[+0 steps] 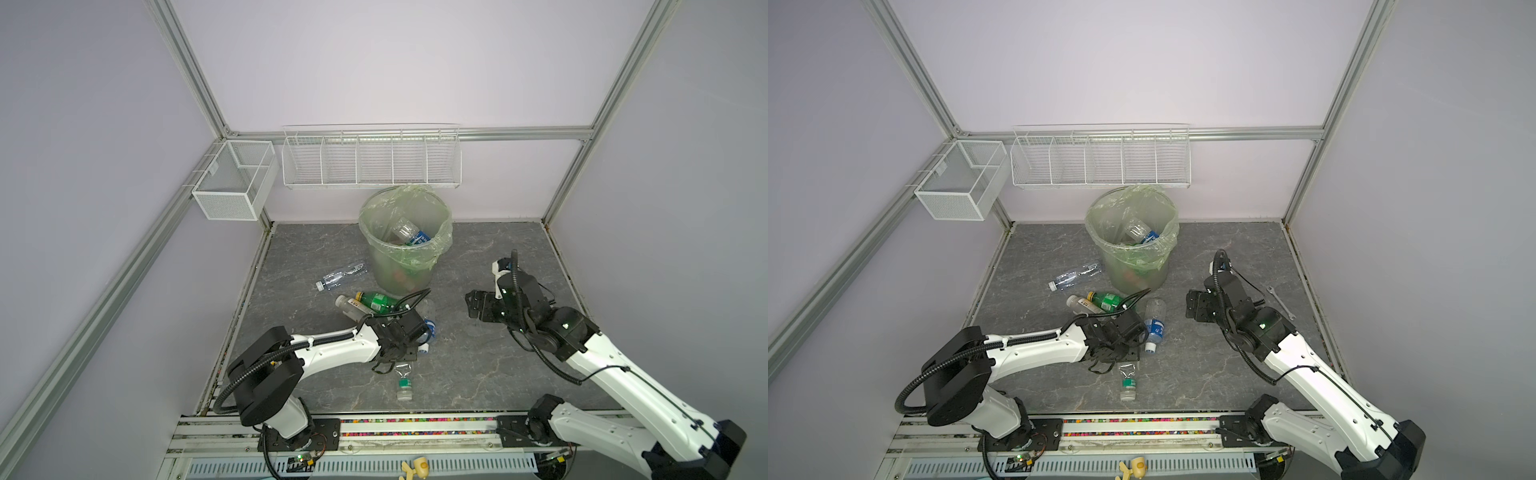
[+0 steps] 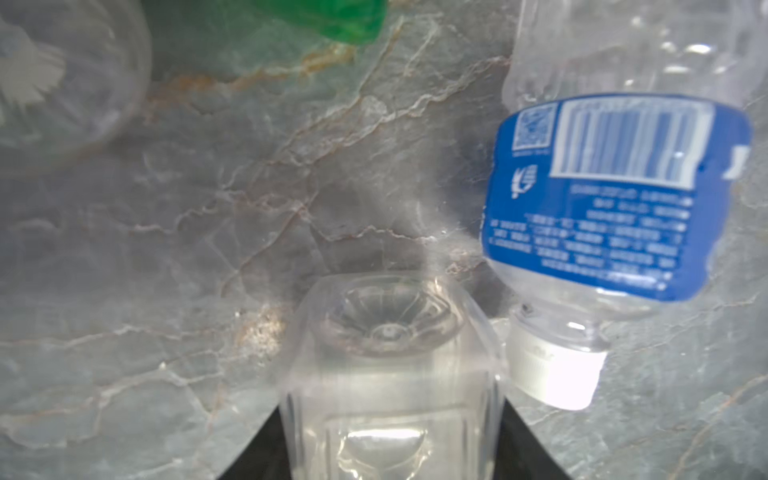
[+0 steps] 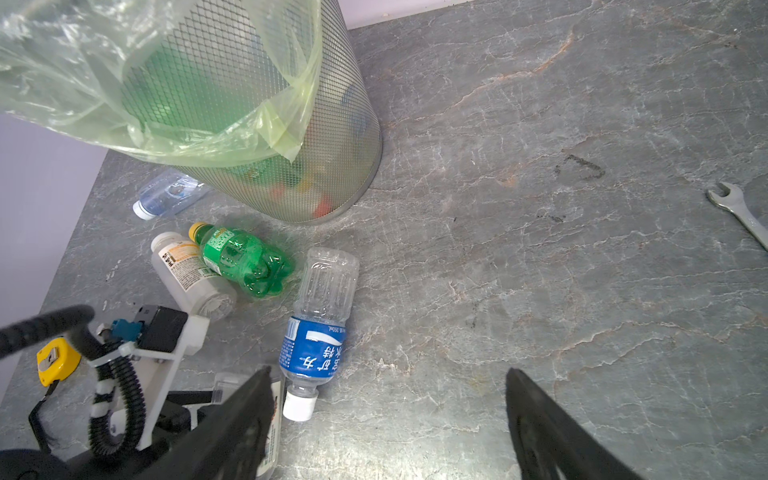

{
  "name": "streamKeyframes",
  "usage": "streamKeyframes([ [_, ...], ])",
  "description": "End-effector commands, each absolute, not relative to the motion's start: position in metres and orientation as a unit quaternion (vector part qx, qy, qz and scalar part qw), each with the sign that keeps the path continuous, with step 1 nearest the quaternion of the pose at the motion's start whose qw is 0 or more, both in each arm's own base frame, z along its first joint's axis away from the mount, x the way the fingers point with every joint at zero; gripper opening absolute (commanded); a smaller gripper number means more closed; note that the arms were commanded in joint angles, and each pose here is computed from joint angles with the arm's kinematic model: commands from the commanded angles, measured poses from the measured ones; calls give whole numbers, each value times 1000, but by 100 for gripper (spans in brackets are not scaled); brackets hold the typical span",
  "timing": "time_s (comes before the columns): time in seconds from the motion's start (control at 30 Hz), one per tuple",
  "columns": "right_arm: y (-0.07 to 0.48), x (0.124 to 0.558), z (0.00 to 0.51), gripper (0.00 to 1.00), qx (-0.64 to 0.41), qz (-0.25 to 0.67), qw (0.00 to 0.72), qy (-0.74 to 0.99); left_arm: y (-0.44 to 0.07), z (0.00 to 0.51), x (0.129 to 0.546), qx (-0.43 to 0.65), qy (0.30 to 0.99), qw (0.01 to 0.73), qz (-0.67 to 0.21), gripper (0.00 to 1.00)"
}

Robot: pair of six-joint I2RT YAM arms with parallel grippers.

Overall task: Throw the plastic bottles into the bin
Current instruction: 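Lift the clear square bottle with the left gripper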

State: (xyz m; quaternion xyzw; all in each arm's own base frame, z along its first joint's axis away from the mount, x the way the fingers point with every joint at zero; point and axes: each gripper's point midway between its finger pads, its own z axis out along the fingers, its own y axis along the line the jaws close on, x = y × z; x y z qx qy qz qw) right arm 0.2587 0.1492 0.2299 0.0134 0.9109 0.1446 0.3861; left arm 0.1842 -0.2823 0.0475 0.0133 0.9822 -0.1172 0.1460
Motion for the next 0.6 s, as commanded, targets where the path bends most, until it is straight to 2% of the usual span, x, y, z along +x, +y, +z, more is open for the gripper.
streamKeyframes([
  [0.0, 147, 259, 232, 89, 18, 141, 389, 910, -271, 49, 186, -3, 983, 152, -103, 52],
  [0.33, 146, 260, 234, 89, 19, 139, 391, 910, -272, 73, 196, 13, 976, 184, -119, 52],
  [0.57, 149, 259, 226, 88, 20, 142, 380, 914, -250, 100, 205, -5, 966, 226, -126, 52],
])
